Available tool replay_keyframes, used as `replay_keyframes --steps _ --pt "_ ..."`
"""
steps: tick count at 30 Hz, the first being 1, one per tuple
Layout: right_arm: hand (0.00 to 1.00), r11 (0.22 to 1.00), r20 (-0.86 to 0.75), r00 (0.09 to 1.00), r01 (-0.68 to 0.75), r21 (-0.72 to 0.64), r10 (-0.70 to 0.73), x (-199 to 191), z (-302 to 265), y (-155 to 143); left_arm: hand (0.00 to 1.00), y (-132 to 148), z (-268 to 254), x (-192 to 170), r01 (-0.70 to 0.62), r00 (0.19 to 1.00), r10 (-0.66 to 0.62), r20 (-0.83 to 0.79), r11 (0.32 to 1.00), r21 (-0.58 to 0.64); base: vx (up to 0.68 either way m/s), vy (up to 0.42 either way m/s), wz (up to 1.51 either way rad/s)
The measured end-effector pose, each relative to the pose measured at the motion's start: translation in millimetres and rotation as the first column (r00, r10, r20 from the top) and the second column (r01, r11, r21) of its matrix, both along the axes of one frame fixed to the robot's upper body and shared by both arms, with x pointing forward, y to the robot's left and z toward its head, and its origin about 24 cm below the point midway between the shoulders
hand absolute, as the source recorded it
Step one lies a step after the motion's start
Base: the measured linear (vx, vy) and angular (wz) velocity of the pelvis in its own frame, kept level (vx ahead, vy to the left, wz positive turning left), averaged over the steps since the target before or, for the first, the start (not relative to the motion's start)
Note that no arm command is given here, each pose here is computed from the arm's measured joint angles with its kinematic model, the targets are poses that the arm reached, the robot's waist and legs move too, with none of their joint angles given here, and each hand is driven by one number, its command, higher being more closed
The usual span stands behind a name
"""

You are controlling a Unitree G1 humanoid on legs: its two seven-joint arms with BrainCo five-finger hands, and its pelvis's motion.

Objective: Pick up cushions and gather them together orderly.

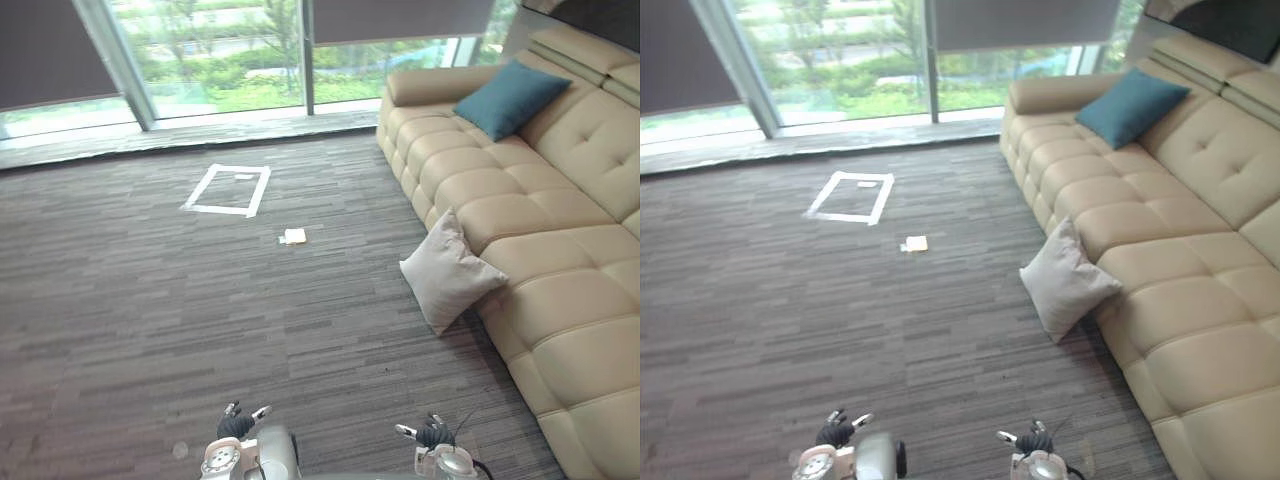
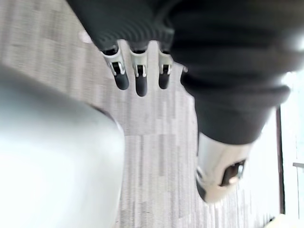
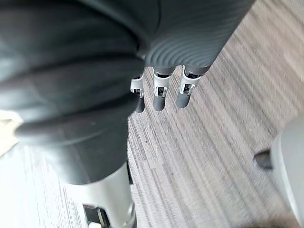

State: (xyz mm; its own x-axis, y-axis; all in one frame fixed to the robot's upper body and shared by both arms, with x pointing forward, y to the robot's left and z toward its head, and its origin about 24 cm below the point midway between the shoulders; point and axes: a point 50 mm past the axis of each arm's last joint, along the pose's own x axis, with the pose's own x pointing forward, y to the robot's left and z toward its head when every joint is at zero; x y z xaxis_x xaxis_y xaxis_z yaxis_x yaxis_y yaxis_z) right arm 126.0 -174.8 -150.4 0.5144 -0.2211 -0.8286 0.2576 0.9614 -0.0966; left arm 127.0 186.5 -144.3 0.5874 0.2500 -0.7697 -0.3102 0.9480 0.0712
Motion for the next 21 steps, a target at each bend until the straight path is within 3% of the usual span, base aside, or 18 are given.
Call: replay_keyframes --steps 4,10,21 --pt "0.00 1.000 -0.031 0.999 -0.019 0.024 0.020 -14.5 -4.3 11.7 0.00 9.9 0.8 -2.9 -0.003 1.000 0.003 -0.002 1.000 0.026 0.63 0.370 -1.29" --pt "0.00 0.999 0.004 1.000 -0.016 0.032 0.016 -10.2 -1.7 15.1 0.00 19.4 -4.4 -7.6 0.005 0.997 -0.001 -0.079 0.998 0.057 0.47 0.271 -0.40" --pt "0.00 1.000 0.059 0.998 -0.024 0.007 0.024 7.8 4.7 5.5 0.00 -1.6 -8.9 -6.9 0.106 0.989 -0.103 -0.104 0.994 0.019 0.44 0.031 -0.14"
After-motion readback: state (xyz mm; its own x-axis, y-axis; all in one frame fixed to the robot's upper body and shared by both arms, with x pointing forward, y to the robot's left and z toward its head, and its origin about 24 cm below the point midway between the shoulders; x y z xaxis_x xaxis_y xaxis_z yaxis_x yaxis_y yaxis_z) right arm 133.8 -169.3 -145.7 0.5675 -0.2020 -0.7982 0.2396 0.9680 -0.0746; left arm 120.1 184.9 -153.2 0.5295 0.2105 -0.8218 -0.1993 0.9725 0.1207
